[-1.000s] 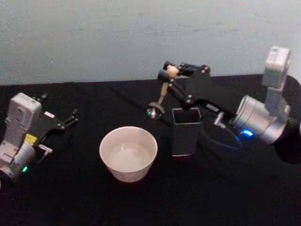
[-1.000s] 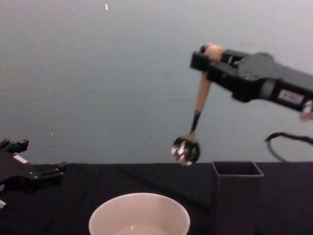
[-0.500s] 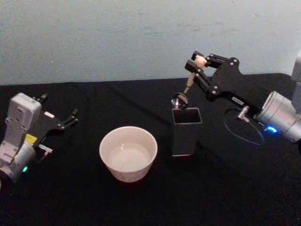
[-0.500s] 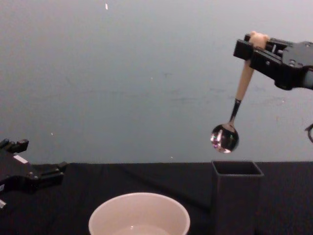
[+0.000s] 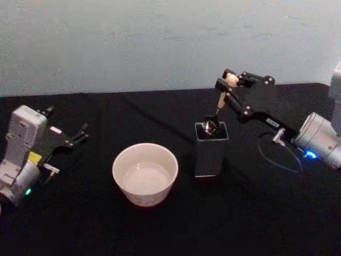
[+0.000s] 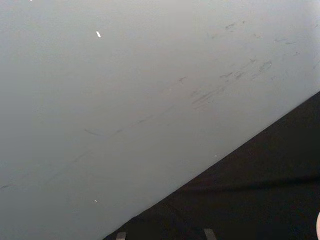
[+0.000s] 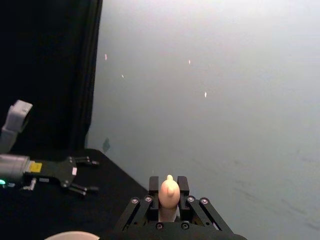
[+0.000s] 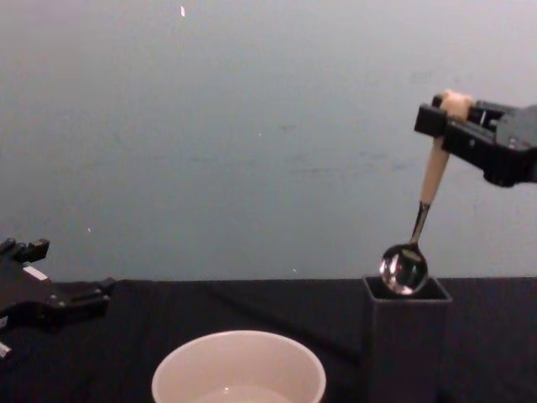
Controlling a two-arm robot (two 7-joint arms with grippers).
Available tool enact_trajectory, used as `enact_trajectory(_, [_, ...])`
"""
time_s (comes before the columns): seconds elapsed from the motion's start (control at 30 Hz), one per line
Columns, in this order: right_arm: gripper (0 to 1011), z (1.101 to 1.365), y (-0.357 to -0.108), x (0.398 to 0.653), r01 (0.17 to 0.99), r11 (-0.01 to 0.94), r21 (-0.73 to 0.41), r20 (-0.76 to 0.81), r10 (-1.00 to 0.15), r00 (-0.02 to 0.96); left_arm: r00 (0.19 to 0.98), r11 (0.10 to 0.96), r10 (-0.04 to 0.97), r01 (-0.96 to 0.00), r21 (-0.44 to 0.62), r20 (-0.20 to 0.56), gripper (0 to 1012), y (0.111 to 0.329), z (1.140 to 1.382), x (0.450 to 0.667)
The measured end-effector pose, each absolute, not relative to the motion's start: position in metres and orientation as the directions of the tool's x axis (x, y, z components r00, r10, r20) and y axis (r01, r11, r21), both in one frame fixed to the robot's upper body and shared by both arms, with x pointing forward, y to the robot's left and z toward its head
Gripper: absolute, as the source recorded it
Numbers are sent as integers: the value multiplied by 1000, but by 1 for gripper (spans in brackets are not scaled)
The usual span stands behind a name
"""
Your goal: Pick up the stirring spoon with one hand, stir inside the cup, then place it back in its original position.
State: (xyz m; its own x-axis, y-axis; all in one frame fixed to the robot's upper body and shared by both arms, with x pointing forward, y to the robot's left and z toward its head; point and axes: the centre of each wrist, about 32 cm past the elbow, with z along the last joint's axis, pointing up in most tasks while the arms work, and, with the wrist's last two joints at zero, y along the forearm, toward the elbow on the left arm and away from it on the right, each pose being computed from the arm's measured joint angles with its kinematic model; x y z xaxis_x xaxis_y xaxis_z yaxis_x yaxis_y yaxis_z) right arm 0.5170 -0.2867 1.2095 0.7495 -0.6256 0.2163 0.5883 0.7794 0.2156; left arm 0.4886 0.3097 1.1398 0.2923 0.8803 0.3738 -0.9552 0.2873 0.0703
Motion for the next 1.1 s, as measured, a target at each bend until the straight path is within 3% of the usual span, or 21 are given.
enact_trajectory(1.1, [213, 1169, -257, 508, 745, 665, 55, 26, -747, 665, 292, 287, 880, -955, 70, 374, 1001, 310, 1140, 489])
